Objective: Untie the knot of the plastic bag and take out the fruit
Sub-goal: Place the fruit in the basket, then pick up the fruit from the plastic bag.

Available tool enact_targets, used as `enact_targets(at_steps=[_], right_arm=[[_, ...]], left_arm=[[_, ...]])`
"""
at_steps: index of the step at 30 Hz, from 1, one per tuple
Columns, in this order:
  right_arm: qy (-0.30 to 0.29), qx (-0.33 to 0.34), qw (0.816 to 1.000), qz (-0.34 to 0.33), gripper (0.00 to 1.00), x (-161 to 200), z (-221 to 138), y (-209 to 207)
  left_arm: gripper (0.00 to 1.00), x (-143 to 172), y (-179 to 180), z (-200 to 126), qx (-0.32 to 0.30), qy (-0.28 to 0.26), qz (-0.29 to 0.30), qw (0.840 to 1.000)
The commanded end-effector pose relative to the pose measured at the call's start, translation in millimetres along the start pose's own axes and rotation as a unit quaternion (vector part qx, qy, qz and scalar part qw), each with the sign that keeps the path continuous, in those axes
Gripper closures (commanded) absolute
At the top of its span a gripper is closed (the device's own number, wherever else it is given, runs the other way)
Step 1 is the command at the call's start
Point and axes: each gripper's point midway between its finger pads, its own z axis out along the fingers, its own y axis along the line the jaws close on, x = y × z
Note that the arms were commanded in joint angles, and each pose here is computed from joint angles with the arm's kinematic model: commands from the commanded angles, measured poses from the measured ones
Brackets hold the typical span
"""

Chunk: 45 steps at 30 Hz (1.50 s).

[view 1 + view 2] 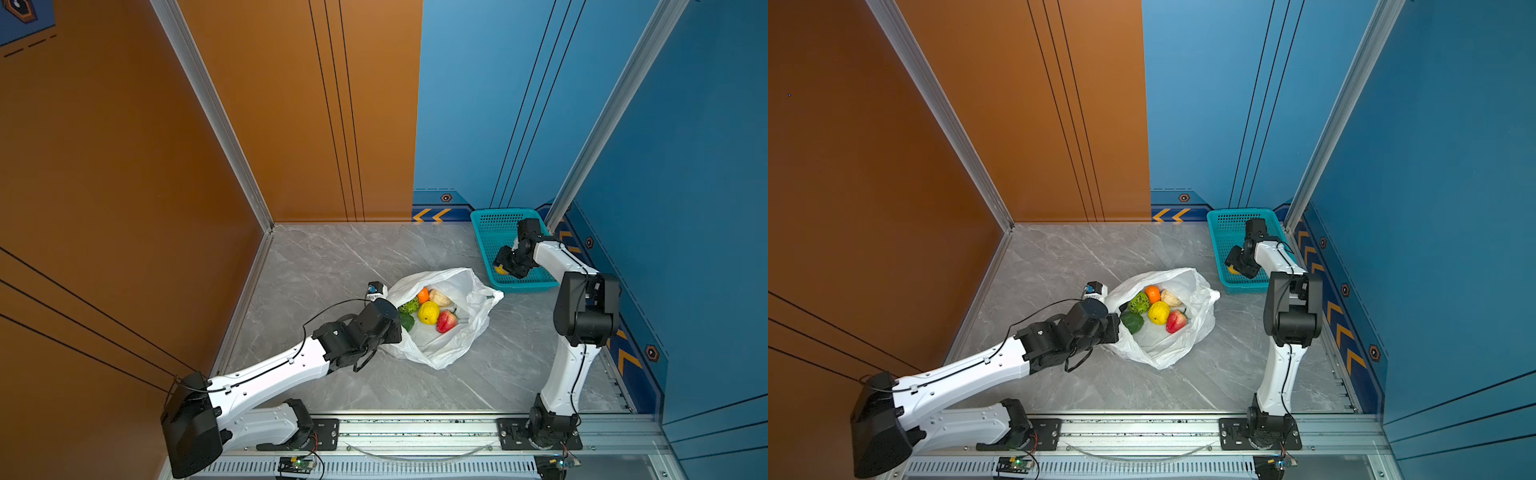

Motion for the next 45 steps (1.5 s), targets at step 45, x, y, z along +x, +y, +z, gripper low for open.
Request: enact_targets(at_steps=[45], right_arm=[[-0.028,-0.173,0.930,-0.322,0.00,243.5,-267.9,180.0]], left_arm=[[1.00,-22.8,-24.6,-19.5,0.041,-0.036,0.012,0.998]])
